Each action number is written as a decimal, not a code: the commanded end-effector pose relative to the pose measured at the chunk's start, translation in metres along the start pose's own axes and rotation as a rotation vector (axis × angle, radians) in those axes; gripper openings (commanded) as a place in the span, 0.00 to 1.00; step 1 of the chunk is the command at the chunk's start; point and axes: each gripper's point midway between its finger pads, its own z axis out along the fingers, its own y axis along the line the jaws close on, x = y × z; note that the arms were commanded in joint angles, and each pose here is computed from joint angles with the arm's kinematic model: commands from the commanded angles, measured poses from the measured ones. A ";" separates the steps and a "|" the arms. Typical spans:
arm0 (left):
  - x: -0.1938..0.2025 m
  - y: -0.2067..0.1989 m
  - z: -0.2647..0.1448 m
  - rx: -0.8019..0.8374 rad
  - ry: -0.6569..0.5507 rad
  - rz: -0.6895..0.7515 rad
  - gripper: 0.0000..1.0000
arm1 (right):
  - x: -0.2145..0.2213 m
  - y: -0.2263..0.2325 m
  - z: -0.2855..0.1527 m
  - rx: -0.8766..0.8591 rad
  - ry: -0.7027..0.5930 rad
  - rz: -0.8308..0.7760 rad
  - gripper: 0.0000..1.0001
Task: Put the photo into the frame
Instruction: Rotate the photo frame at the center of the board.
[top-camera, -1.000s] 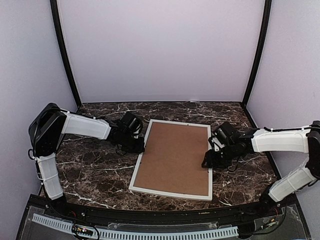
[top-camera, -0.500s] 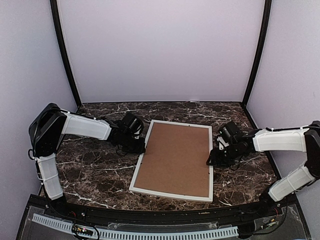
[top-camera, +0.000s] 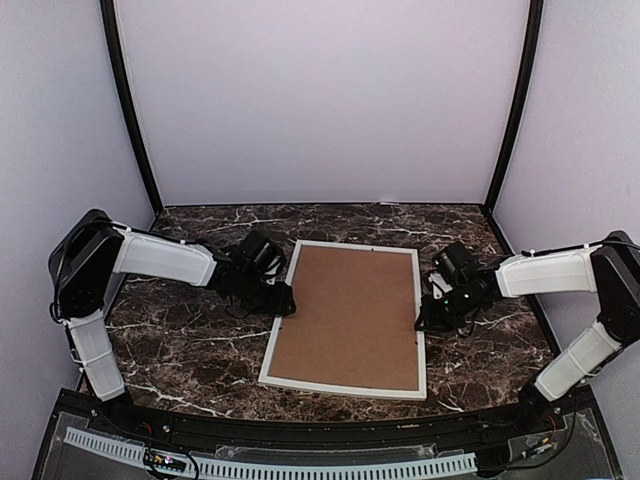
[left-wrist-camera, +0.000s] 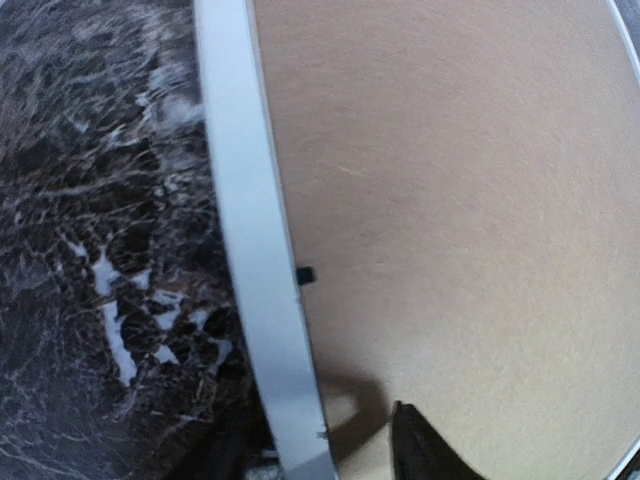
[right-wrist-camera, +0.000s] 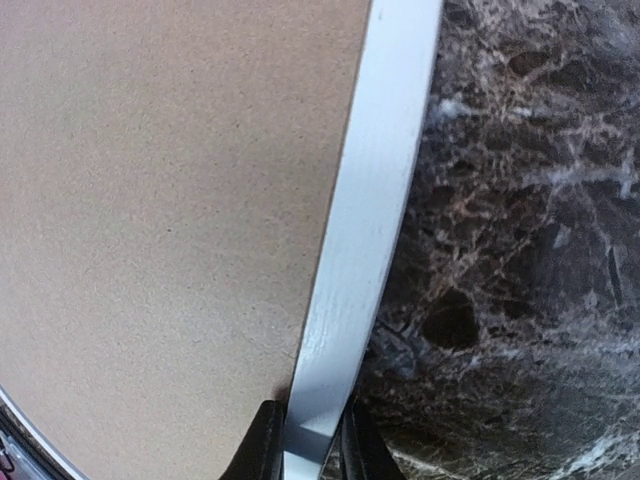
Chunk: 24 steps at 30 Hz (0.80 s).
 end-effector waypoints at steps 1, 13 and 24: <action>-0.002 -0.004 -0.027 0.010 -0.028 0.047 0.63 | -0.009 -0.009 0.009 0.071 0.028 -0.129 0.10; -0.049 0.013 -0.055 -0.012 -0.117 0.203 0.84 | -0.043 0.015 0.014 0.055 0.083 -0.460 0.00; -0.091 0.051 -0.029 -0.114 -0.099 0.328 0.85 | -0.069 0.061 0.039 -0.127 0.168 -0.672 0.11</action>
